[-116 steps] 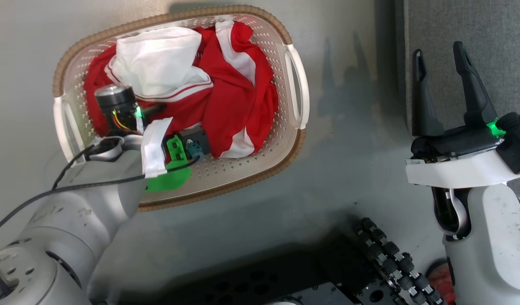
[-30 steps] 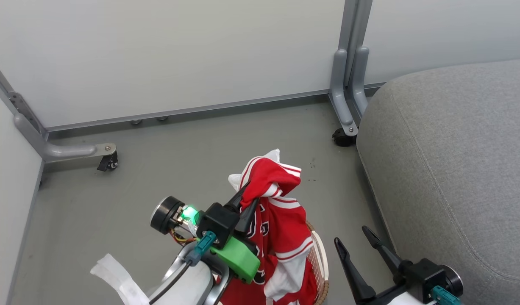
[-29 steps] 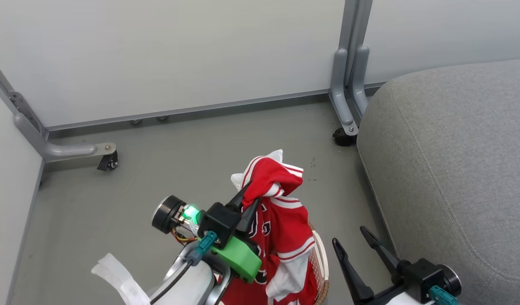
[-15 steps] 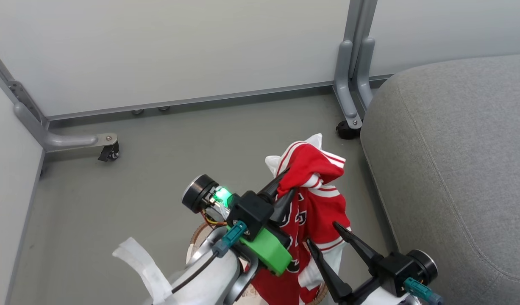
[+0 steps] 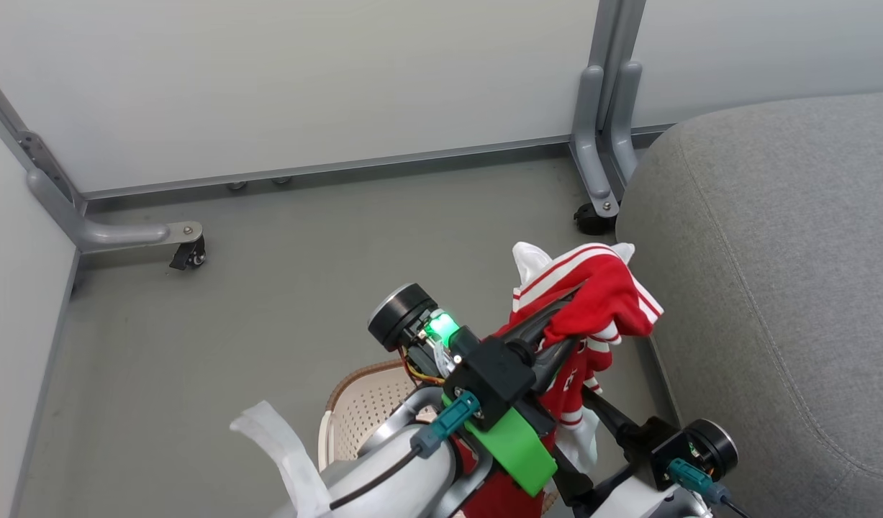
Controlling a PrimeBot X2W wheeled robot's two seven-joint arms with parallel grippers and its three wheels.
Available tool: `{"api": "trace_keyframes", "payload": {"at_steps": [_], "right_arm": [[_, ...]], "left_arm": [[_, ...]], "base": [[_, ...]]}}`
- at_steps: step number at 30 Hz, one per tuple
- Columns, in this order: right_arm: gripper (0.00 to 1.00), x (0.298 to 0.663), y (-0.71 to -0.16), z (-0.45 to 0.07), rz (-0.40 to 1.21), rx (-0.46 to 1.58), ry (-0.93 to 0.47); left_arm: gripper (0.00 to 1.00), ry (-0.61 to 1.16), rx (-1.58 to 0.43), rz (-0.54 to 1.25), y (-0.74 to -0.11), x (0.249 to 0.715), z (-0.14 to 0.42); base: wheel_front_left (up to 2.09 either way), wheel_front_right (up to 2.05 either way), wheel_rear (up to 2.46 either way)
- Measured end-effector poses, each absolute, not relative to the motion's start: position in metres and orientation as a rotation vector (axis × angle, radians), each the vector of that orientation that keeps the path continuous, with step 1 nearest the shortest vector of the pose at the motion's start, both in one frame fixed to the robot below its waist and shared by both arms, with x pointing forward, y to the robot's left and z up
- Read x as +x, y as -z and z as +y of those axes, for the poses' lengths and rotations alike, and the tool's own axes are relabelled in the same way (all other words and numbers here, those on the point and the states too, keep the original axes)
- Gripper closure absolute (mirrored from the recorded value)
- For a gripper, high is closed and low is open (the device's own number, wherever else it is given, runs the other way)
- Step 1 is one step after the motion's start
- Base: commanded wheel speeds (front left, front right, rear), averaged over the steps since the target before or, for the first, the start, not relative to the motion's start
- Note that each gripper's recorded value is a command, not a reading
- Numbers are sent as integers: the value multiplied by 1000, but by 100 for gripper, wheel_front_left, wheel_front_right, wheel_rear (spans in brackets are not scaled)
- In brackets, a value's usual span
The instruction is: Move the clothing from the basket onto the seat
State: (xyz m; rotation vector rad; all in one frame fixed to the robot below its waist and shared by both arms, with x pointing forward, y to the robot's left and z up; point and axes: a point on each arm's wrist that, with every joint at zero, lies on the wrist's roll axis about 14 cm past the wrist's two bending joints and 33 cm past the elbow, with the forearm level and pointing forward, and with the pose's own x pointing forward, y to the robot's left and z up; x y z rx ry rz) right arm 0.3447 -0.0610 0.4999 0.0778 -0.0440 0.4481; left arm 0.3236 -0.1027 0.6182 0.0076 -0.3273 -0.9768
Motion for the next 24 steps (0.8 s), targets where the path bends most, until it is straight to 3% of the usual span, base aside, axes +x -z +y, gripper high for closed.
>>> {"api": "trace_keyframes", "payload": {"at_steps": [6,7,8,24], "right_arm": [[0,346,-496,-61,-29,87,-442],[37,346,-496,-61,-29,88,-442],[100,346,-496,-61,-30,89,-442],[100,346,-495,-67,-20,149,-419]], "left_arm": [[100,990,5,-335,-623,319,-105],[100,990,3,-334,-623,319,-104],[100,990,1,-332,-623,319,-104],[100,959,-3,-211,-593,329,-93]], "base": [[0,0,0],[0,0,0],[0,0,0],[0,0,0]]}}
